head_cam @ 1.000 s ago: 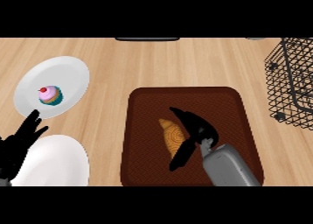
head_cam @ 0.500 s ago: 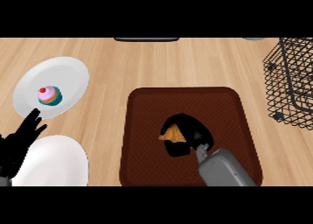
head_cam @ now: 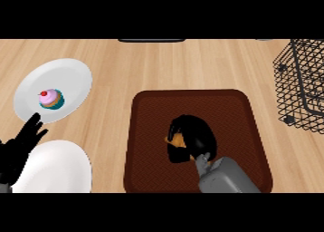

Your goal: Pick the croissant from the tray and place it in the tiered basket

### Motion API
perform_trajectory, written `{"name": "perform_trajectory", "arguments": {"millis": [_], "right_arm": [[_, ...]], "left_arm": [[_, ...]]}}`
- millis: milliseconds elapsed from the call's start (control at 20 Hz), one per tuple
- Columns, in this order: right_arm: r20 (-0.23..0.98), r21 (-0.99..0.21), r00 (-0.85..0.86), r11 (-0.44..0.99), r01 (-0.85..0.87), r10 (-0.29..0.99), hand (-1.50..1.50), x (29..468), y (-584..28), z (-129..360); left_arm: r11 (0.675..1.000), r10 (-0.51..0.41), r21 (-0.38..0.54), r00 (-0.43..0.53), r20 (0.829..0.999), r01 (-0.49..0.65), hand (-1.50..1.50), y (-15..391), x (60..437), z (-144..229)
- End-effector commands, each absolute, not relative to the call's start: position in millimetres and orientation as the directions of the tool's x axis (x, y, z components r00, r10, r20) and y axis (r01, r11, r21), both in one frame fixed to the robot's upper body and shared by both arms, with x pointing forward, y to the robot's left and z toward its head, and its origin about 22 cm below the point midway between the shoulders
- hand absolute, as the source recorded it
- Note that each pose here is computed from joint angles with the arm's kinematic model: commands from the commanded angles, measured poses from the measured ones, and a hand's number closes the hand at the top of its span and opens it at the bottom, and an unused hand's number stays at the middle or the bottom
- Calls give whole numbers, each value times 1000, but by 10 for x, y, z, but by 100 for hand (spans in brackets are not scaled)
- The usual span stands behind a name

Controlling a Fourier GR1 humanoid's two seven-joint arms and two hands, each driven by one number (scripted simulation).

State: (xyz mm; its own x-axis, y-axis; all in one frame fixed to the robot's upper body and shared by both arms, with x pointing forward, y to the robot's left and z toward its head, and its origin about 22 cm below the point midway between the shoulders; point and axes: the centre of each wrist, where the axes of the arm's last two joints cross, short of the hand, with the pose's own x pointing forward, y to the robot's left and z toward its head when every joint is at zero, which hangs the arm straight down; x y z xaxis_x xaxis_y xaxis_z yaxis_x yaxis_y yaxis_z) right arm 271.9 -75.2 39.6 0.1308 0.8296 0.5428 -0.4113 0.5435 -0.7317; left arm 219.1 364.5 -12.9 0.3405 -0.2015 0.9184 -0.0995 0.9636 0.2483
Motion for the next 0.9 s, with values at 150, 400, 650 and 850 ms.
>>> {"name": "perform_trajectory", "arguments": {"millis": [150,400,650,850], "right_arm": [[377,-896,230,416,-157,897,150,2344,-396,862],[378,-926,260,370,81,889,150,2168,-430,1208],[388,-904,266,309,295,882,150,2081,-648,1718],[432,-870,280,314,380,857,150,2038,-724,2059]], "left_arm": [[961,-200,255,369,908,-106,0,3644,2041,-187],[956,-204,269,389,898,-119,0,3736,2064,-195],[958,-189,256,383,904,-131,0,3685,2074,-159],[963,-188,246,370,910,-115,0,3637,2092,-260]]}}
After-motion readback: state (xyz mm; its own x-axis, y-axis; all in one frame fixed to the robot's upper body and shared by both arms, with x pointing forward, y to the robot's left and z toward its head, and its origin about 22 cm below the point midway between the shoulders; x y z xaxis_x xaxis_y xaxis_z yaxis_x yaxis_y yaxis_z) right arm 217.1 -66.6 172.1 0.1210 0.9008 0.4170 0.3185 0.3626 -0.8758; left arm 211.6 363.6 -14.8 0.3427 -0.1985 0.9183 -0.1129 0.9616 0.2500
